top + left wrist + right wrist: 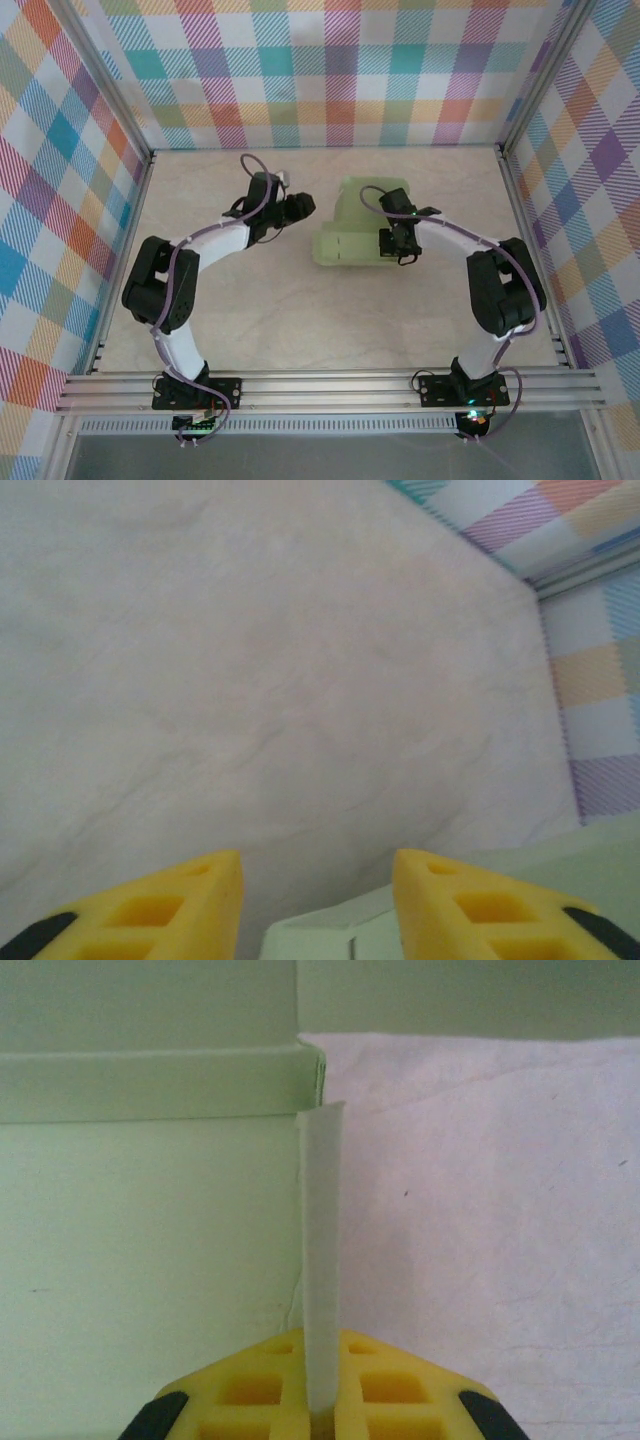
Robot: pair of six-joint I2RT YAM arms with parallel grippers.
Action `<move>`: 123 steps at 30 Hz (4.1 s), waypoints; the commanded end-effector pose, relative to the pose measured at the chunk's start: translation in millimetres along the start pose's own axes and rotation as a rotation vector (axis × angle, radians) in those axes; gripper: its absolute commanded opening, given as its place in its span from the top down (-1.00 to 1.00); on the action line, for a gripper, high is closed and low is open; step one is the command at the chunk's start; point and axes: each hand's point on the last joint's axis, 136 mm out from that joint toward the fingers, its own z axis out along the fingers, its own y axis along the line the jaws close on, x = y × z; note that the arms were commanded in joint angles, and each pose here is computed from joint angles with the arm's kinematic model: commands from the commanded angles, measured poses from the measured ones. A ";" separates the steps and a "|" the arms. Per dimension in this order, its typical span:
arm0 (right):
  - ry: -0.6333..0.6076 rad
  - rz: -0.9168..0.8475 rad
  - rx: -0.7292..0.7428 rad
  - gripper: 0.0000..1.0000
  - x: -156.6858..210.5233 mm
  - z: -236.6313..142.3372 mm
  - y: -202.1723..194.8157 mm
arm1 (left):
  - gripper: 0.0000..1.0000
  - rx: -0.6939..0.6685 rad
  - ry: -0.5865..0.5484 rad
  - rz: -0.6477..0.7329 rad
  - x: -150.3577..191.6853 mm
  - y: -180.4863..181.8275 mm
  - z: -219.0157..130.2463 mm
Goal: Fold the paper box
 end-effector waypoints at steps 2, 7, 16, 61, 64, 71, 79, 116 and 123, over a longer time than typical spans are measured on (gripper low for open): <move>-0.032 0.024 -0.064 1.00 -8.1 -8.6 8.6 | 0.34 -0.081 0.075 -0.151 13.1 4.8 19.6; -0.038 0.026 -0.068 1.00 -8.1 -11.4 8.2 | 0.51 -0.090 0.114 -0.190 20.4 7.7 32.7; -0.052 0.036 -0.060 1.00 -12.9 -13.5 6.8 | 0.75 -0.037 0.227 -0.174 44.7 -13.8 41.4; -0.073 0.137 -0.032 1.00 -16.1 -17.5 -1.7 | 0.54 -0.158 0.084 -0.475 18.8 -23.9 32.4; -0.067 0.141 -0.040 1.00 -13.7 -17.1 -0.9 | 0.53 -0.147 0.094 -0.531 23.2 -19.8 45.9; -0.061 0.140 -0.047 1.00 -11.2 -16.3 0.0 | 0.54 -0.165 0.061 -0.534 19.9 -11.7 51.2; -0.067 0.153 -0.045 1.00 -16.5 -14.3 1.2 | 0.75 -0.114 0.158 -0.480 38.1 -29.2 49.7; -0.068 0.140 -0.195 1.00 -28.2 -14.7 29.4 | 0.80 0.103 0.298 -0.544 55.7 -64.1 49.9; -0.068 0.128 -0.260 1.00 -21.6 -18.8 40.4 | 0.79 0.087 0.249 -0.605 47.5 -56.4 61.6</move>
